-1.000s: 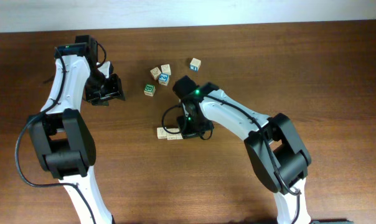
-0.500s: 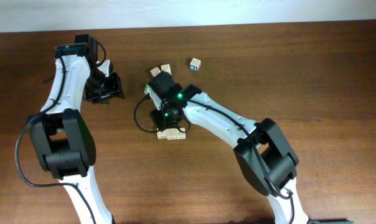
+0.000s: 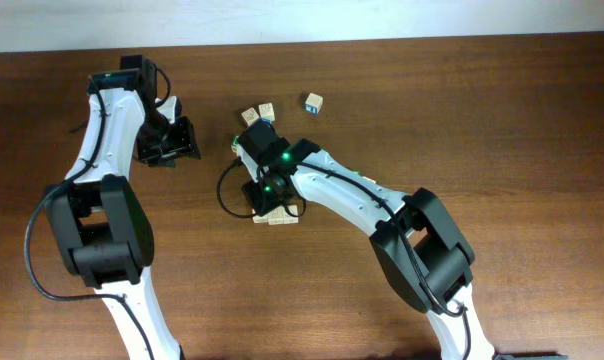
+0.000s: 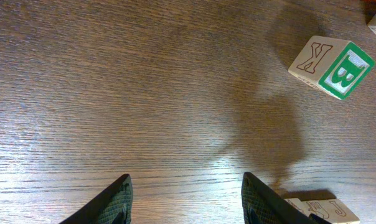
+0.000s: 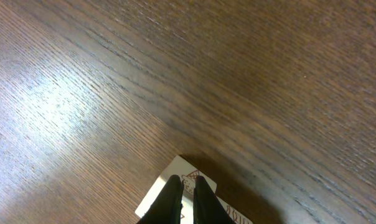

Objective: Rotate 5 blocks

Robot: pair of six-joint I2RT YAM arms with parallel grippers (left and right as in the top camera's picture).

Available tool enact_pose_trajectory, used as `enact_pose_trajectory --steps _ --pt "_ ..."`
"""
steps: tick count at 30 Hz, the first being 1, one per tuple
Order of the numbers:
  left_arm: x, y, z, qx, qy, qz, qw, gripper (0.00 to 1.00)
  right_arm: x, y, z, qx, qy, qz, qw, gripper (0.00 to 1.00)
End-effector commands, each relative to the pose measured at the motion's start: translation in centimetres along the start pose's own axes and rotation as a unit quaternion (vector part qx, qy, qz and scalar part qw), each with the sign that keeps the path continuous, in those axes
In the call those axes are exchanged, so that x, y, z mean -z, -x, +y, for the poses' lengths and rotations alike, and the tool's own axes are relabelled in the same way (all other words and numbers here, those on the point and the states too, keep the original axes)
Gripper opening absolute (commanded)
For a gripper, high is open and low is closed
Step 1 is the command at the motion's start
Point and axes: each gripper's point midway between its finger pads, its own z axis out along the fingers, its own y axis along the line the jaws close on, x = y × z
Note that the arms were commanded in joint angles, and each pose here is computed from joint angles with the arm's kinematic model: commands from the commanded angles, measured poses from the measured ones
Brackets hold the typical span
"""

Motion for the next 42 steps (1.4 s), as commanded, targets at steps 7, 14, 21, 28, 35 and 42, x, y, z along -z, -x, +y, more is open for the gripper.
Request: enact_pose_trajectory --steps 7,14,21,28,35,42 --pt "-0.1 0.3 0.0 0.004 0.000 -0.001 1.000 0.54 -0.5 -0.3 1.2 0.018 0.000 0.007 1.000 0.09" --pt "0.0 0.6 0.8 0.004 0.021 -0.008 1.000 0.53 0.8 2.0 2.3 0.059 0.013 -0.026 0.998 0.09" --pt "0.6 2.0 4.4 0.055 0.033 -0.036 0.997 0.50 1.2 2.0 5.0 0.089 0.032 -0.023 0.995 0.11" --pt "1.1 1.9 6.7 0.093 0.034 -0.037 0.994 0.50 -0.8 -0.8 6.9 0.112 0.022 0.013 0.993 0.11" --pt "1.1 1.8 6.7 0.093 0.034 -0.035 0.994 0.51 -2.2 -1.9 4.5 0.110 -0.041 0.035 0.992 0.10" --pt "1.0 1.8 6.7 0.093 0.034 -0.033 0.995 0.51 -2.1 -1.7 3.4 0.109 -0.073 0.033 0.991 0.10"
